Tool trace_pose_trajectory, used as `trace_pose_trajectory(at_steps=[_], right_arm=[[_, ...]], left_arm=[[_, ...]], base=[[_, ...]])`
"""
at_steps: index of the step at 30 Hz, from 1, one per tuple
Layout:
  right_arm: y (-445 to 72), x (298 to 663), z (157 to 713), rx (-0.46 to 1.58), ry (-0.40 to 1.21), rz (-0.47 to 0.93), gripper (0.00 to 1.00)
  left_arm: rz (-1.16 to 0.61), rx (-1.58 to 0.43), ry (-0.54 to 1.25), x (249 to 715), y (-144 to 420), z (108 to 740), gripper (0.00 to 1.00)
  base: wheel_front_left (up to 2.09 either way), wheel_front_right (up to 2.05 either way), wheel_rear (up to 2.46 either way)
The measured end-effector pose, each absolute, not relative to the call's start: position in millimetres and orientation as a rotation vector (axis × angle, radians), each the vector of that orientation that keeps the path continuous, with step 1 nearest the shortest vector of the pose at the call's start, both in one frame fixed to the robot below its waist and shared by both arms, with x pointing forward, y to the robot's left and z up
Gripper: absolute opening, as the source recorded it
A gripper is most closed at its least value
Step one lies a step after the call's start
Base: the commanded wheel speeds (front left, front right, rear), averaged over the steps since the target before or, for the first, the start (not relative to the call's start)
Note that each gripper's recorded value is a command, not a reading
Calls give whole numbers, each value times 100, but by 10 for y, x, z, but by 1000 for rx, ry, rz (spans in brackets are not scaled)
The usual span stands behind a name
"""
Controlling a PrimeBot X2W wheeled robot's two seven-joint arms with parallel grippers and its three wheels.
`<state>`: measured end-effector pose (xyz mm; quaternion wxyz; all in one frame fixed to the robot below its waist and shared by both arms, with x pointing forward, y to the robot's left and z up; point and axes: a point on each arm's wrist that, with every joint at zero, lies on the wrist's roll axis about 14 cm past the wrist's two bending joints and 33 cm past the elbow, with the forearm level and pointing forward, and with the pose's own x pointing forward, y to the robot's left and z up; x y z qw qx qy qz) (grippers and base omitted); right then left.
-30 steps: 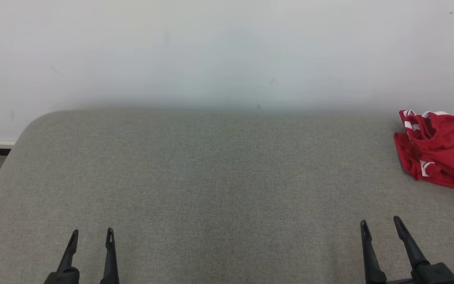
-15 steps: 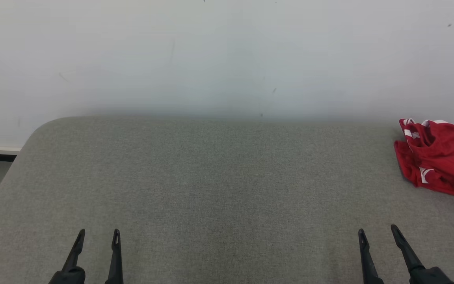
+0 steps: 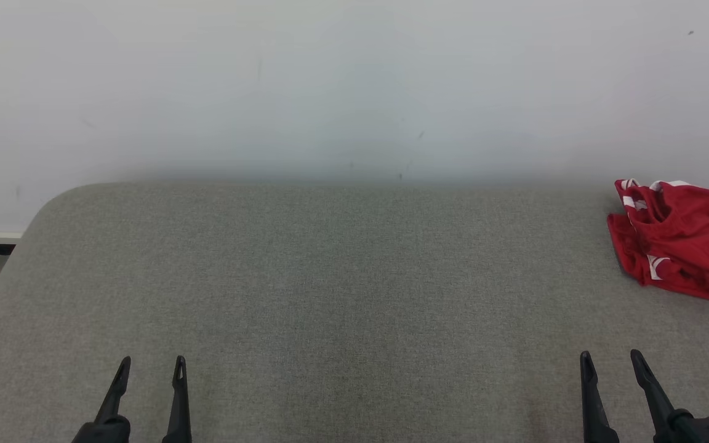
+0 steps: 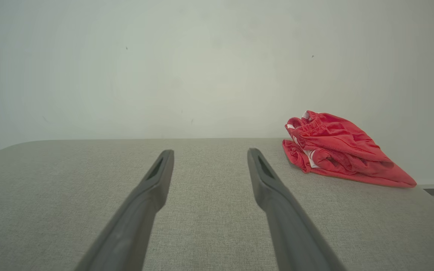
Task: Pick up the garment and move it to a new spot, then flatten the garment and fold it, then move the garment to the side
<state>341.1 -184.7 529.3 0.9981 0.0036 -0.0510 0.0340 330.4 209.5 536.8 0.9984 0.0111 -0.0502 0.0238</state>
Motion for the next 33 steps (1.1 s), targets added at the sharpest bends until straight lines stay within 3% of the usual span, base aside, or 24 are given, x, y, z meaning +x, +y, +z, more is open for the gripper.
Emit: trace_pose_trajectory(at_steps=[22, 23, 33], right_arm=[[-1828, 3426, 5291, 22, -97, 73, 100], [-1822, 3426, 5291, 22, -97, 75, 0], [-1867, 3381, 4977, 103, 10, 51, 0]], left_arm=[[65, 21, -88, 3272, 2133, 5350, 100], [66, 22, -88, 3272, 2137, 5348, 0], [73, -76, 23, 3202, 2085, 5013, 0]], base=[[0, 0, 0], [0, 0, 0], [0, 0, 0]])
